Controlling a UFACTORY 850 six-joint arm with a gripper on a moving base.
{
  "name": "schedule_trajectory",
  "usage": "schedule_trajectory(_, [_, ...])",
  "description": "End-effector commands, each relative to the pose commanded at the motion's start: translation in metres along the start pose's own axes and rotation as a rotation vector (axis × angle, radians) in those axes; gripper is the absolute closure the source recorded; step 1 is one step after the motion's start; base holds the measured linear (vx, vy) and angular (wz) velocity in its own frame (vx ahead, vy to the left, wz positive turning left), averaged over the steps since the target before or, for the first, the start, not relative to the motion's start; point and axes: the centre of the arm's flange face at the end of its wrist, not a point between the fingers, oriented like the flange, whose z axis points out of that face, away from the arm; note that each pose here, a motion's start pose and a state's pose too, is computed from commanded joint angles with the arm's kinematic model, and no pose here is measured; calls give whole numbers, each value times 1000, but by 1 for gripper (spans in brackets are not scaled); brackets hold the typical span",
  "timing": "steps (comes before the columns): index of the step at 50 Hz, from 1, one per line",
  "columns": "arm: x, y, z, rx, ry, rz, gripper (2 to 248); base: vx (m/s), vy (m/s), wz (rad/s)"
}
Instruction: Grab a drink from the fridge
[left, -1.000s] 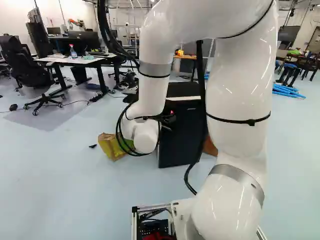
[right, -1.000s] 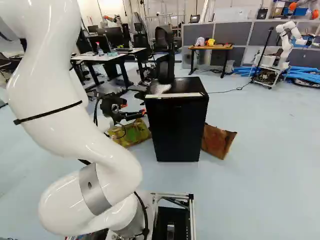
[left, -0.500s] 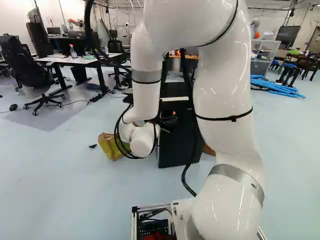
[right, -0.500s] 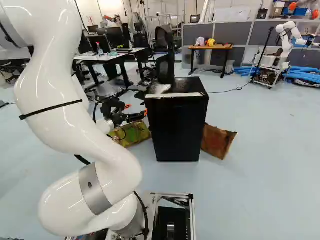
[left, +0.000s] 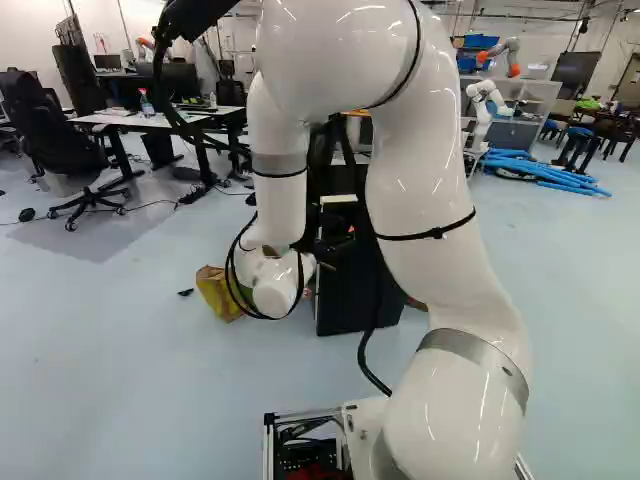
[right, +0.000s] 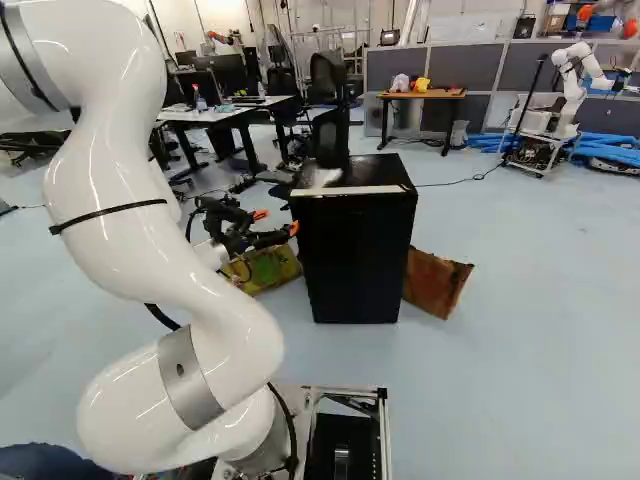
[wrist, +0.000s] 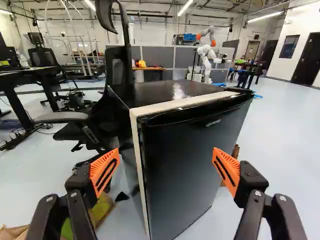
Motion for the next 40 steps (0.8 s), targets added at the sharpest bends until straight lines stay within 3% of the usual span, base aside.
schedule_trajectory(27, [1,-12,18,-133,10,51,3,0,0,0])
schedule_trajectory(40, [1,-22,29,-155,16,73,3,0,0,0])
